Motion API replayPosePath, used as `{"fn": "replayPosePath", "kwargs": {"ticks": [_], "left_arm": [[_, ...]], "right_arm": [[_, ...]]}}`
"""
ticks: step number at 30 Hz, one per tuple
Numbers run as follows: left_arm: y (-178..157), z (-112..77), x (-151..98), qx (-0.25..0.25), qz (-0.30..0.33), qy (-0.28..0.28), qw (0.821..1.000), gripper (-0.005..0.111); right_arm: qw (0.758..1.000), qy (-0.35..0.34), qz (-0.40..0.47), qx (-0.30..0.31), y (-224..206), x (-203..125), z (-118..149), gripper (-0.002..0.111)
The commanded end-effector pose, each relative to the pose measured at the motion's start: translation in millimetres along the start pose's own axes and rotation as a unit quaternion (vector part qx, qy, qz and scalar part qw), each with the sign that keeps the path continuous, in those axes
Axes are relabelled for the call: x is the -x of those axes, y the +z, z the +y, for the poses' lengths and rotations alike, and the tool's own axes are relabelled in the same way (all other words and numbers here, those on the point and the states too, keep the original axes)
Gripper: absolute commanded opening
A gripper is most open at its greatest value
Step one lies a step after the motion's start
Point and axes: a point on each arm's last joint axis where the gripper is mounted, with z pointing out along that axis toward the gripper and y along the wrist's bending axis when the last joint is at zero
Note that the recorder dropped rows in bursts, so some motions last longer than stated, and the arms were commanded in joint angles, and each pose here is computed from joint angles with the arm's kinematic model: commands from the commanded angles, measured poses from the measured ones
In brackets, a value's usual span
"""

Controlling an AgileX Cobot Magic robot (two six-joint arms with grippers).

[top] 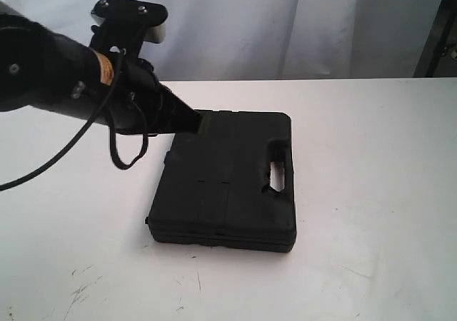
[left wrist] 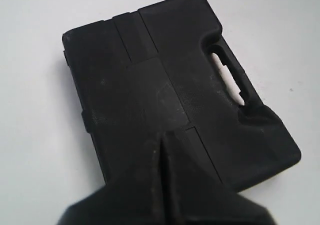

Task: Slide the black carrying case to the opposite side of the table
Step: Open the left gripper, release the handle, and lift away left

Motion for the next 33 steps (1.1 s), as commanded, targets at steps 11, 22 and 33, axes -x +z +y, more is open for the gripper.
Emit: {"fn": "replayPosePath", "kwargs": {"ticks": [11,22,33], "left_arm": [[-51.8,7.6,-30.9,-0.005,-0.016,-0.015,1.0,0.0],[-55.6,12.2,-30.6,0.019,-0.02,0.019,0.999,0.0],[-55.5,16.7,-32.0,0.045,-0.012,0.048,0.998,0.0]], "right_arm": [[1.0,0.003,-0.001,-0.004,0.0,-0.7,-0.4,0.0],[1.0,0.003,-0.001,-0.004,0.0,-0.7,-0.4,0.0],[1.0,0.003,-0.001,-0.004,0.0,-0.7,-0.4,0.0]]}}
